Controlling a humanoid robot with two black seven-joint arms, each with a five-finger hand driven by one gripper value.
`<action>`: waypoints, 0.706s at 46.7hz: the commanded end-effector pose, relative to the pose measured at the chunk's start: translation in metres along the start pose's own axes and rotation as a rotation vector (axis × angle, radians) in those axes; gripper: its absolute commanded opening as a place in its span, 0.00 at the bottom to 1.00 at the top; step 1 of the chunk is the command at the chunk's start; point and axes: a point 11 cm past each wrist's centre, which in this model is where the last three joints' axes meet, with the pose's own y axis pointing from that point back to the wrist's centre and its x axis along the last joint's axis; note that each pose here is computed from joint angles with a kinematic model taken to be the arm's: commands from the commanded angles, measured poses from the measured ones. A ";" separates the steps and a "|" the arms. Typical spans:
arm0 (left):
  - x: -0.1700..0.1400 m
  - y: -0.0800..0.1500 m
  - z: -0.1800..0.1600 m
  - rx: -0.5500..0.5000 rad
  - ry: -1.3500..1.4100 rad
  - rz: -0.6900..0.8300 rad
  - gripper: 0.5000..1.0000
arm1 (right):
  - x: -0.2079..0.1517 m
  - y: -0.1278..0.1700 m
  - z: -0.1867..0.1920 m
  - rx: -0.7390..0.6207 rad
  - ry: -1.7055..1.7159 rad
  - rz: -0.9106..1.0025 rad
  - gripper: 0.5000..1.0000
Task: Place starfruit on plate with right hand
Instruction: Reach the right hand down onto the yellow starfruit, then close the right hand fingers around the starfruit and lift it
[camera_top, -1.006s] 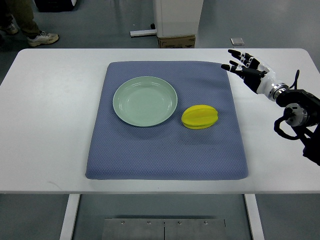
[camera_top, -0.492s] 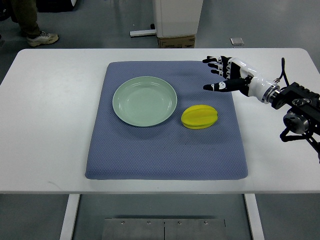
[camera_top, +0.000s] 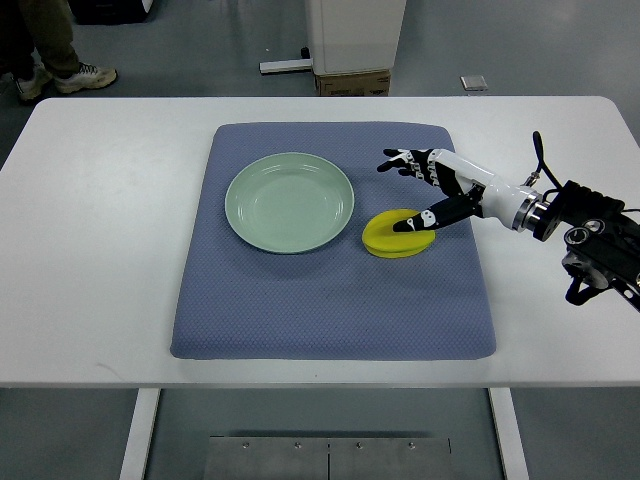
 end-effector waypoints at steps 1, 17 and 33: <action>0.000 0.000 0.000 0.000 0.000 0.000 1.00 | -0.002 0.000 0.002 -0.006 0.031 -0.004 0.97; 0.000 0.000 0.000 0.000 0.000 0.000 1.00 | -0.028 0.006 0.032 -0.066 0.180 -0.025 0.96; 0.000 0.000 0.000 0.000 0.000 0.000 1.00 | -0.027 0.004 0.034 -0.062 0.202 0.005 0.74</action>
